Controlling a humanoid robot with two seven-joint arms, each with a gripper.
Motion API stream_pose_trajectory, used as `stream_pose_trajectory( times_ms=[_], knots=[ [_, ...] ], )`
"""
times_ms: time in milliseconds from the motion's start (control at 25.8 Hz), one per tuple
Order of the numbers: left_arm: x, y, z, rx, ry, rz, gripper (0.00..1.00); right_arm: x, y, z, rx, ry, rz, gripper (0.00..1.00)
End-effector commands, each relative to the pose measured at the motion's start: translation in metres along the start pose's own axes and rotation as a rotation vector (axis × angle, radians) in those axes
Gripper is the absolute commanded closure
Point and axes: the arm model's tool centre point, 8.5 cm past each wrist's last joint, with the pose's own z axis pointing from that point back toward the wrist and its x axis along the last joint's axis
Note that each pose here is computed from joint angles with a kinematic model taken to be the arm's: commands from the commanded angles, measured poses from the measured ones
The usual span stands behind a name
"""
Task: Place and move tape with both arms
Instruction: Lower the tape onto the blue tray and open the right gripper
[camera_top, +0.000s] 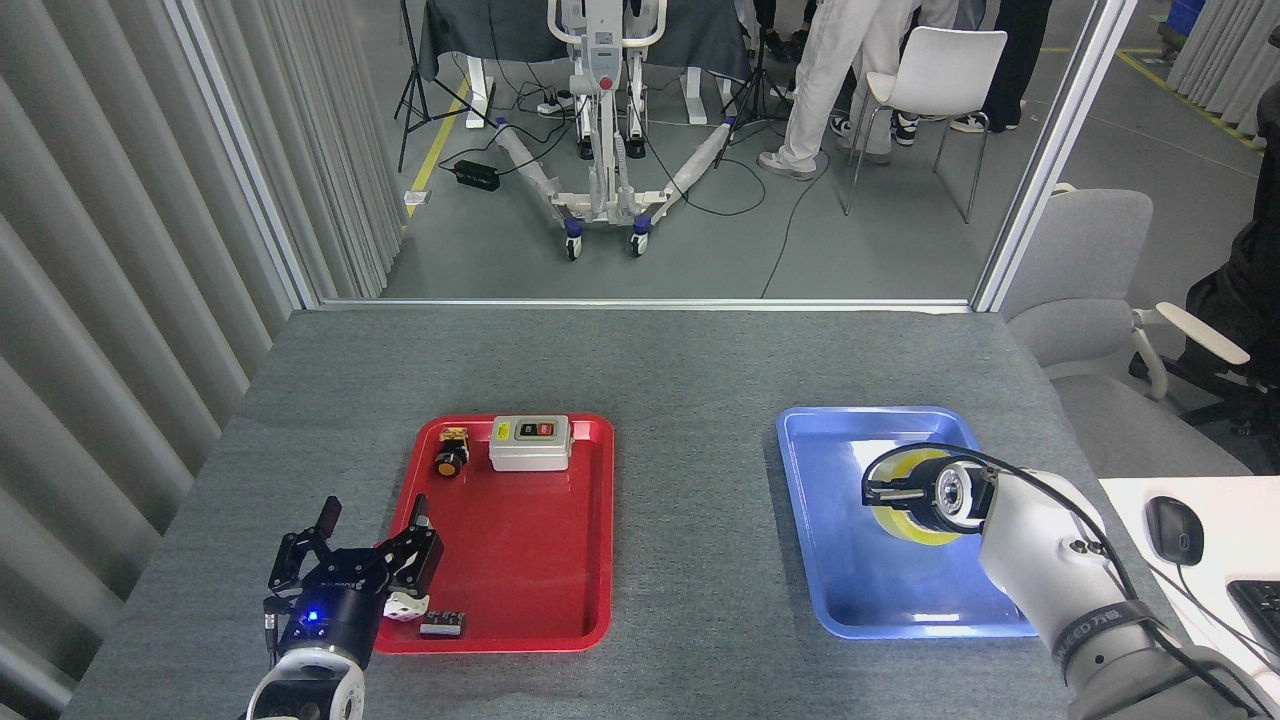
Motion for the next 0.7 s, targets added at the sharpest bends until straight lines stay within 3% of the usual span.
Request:
stream_pose_trajectory(
  times_ms=[0, 233, 659],
  knots=[
    [-0.001, -0.0032, 0.0003, -0.003, 0.003, 0.006, 0.0, -0.0013, 0.0077, -0.0025, 0.005, -0.006, 0.003, 0.65],
    [0.0018, -0.005, 0.0009, -0.007, 0.002, 0.012, 0.0, -0.0013, 0.012, -0.0046, -0.012, -0.021, 0.011, 0.59],
    [0.0035, -0.0078, 0.0012, -0.012, 0.013, 0.022, 0.0, 0.0061, 0.0133, -0.0055, -0.05, -0.053, 0.035, 0.59]
  ],
)
